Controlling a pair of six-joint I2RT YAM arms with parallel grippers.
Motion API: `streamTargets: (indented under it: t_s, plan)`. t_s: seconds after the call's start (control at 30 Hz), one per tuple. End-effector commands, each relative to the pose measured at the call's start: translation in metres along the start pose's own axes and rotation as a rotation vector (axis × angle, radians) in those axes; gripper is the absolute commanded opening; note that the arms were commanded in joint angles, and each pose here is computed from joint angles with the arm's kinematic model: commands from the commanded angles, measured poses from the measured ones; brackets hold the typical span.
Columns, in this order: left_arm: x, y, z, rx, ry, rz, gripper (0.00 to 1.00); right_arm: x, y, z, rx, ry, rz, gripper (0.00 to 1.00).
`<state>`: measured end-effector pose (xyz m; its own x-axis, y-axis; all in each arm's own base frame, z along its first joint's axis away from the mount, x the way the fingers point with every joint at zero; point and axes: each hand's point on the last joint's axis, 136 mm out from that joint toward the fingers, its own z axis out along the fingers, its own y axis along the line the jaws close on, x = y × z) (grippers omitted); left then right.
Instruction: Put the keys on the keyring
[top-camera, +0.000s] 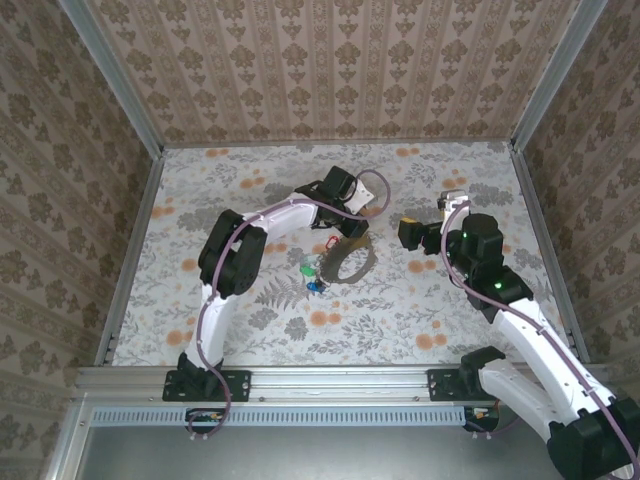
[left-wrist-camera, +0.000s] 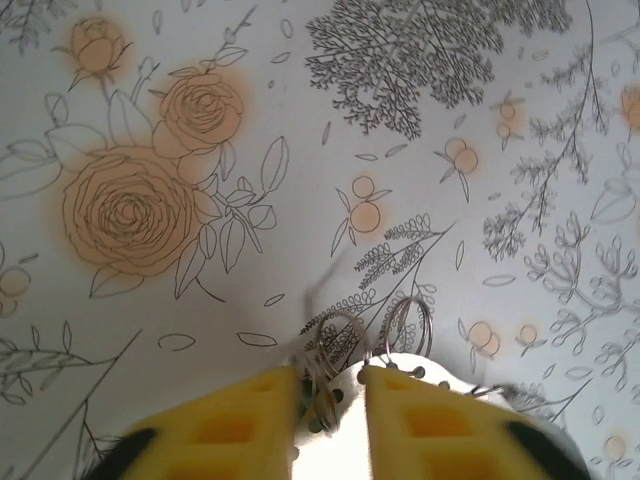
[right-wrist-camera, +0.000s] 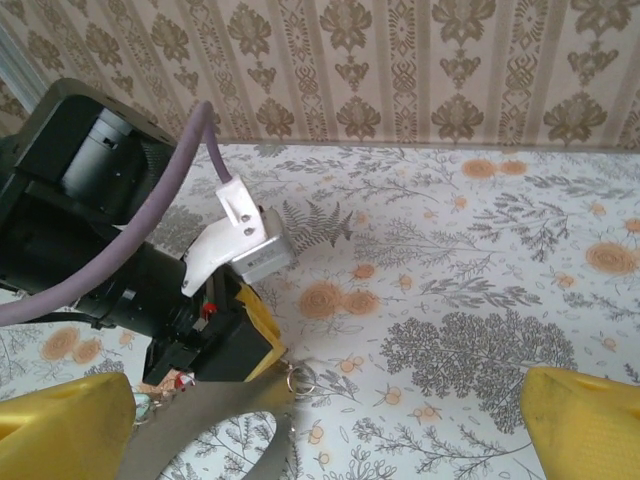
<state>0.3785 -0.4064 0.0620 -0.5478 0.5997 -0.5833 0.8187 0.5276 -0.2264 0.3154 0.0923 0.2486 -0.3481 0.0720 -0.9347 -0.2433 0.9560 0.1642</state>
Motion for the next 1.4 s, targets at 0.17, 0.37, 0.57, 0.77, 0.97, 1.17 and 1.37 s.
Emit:
streamTargets:
  t_s: [0.17,0.37,0.57,0.77,0.97,1.17,1.37]
  plan:
    - [-0.029,-0.027,-0.087,-0.041,-0.118,0.04,0.58,-0.005,-0.013,-0.002,0.057,-0.043,0.038,1.0]
    - [0.002,-0.01,-0.193,-0.264,-0.312,0.004,1.0,0.002,-0.031,-0.008,0.131,-0.094,0.047,1.0]
    - [0.061,0.017,-0.271,-0.624,-0.448,-0.002,1.0,0.011,-0.083,-0.008,0.414,-0.159,0.068,1.0]
    - [0.119,0.065,-0.317,-0.862,-0.462,-0.203,1.0,0.029,-0.097,0.017,0.457,-0.156,-0.062,1.0]
    - [0.161,0.126,-0.343,-1.04,-0.496,-0.407,1.0,0.054,-0.114,0.046,0.483,-0.105,-0.142,1.0]
    - [0.185,0.169,-0.332,-1.144,-0.461,-0.442,1.0,0.083,-0.13,0.068,0.529,-0.093,-0.142,1.0]
    - [0.2,0.206,-0.321,-1.225,-0.471,-0.418,1.0,0.09,-0.133,0.086,0.496,-0.027,-0.133,1.0]
